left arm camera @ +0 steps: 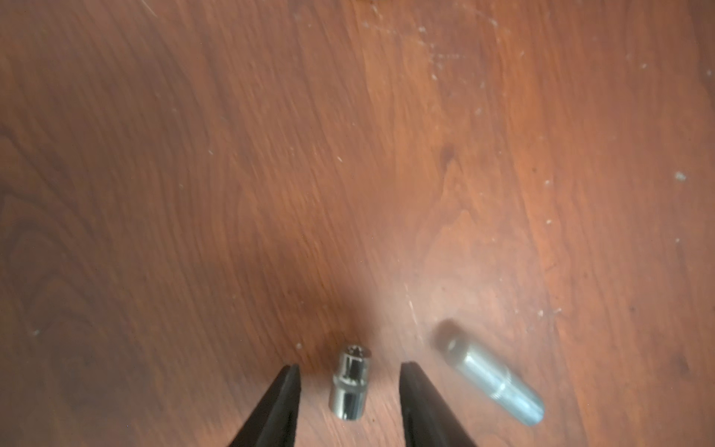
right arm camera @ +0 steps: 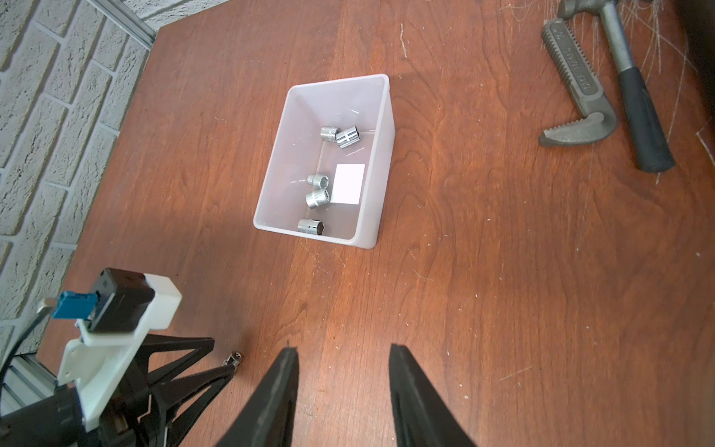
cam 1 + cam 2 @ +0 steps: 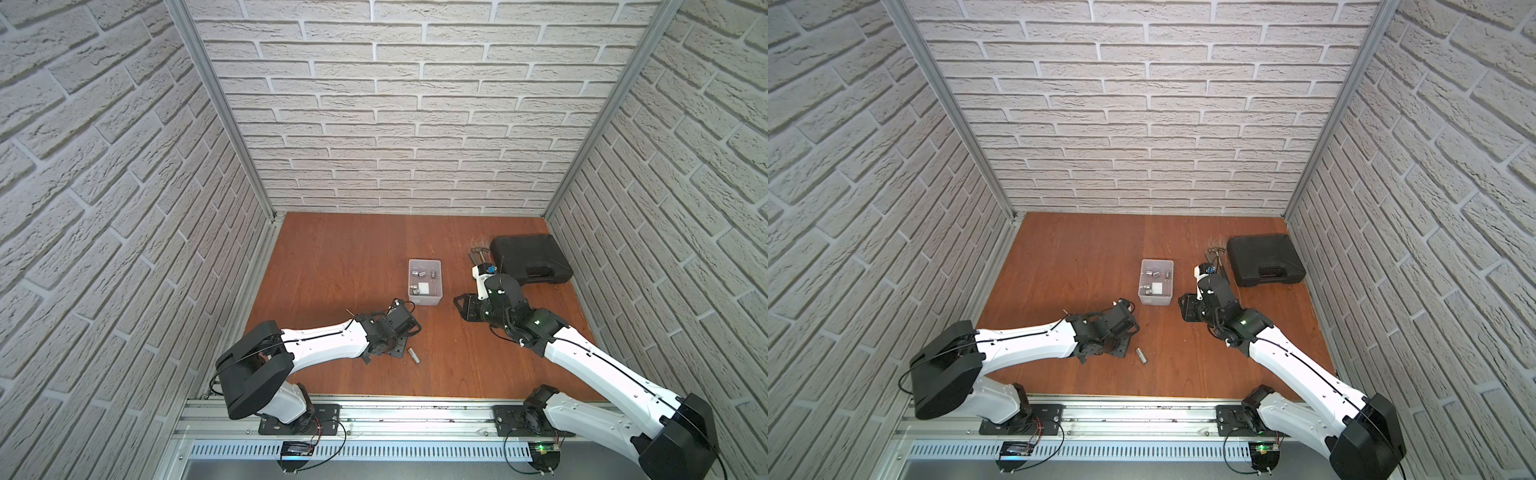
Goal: Put the socket on the desktop into the storage box
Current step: Pick up the socket head at the center of the board, then place the socket head in the storage box.
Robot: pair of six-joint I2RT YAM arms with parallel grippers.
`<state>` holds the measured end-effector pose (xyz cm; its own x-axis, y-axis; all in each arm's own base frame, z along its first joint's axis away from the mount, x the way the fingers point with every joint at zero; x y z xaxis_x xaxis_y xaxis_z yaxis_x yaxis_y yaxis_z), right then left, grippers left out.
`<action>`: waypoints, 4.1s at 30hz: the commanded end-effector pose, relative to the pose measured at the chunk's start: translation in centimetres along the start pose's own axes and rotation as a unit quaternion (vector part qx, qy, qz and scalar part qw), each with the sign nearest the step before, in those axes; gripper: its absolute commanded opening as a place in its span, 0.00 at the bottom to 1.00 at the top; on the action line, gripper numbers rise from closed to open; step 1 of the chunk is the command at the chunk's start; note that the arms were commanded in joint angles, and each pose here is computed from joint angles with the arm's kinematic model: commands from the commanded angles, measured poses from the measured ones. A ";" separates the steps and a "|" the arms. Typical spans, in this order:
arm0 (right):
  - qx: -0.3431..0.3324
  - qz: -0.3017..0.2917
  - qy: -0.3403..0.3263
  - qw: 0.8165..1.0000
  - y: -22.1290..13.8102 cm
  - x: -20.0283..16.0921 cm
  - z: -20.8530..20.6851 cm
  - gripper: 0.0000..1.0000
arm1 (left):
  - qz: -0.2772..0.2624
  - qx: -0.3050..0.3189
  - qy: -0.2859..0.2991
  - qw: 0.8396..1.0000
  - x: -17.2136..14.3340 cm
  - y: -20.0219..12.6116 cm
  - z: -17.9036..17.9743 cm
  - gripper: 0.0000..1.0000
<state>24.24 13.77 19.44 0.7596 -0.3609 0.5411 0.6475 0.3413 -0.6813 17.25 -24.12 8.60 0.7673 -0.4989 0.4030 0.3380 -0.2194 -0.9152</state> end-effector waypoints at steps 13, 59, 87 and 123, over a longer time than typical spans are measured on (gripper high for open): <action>0.012 -0.015 0.014 1.000 0.2 0.1 0.0 0.44 | 0.046 0.027 0.014 0.998 -1.0 1.7 0.0 0.36; 0.020 0.004 0.073 0.997 -1.5 -1.8 -1.3 0.43 | -0.166 -0.010 -0.012 0.986 10.3 -8.2 0.9 0.00; -0.005 0.015 0.094 0.995 -2.5 -2.7 -2.5 0.43 | -0.214 -0.054 -0.030 0.975 17.3 -8.4 1.5 0.00; 0.000 0.006 0.090 0.996 -4.4 -2.9 -2.8 0.43 | -0.149 -0.034 0.017 0.988 20.7 -4.2 0.3 0.00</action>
<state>18.78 10.88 18.94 0.7604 -0.4968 0.4183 0.6164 0.3491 -0.7058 31.25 -33.24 20.48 0.6342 -0.4236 0.6468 0.4951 -0.4200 -0.7605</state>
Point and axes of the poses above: each gripper's point midway between its finger pads, its own y axis out along the fingers, its own z axis along the line the jaws close on, x = y × z, the point moved 5 cm from there along -y, back along the fingers, and after that the axes turned 12 degrees about y, right-handed, at the moved point
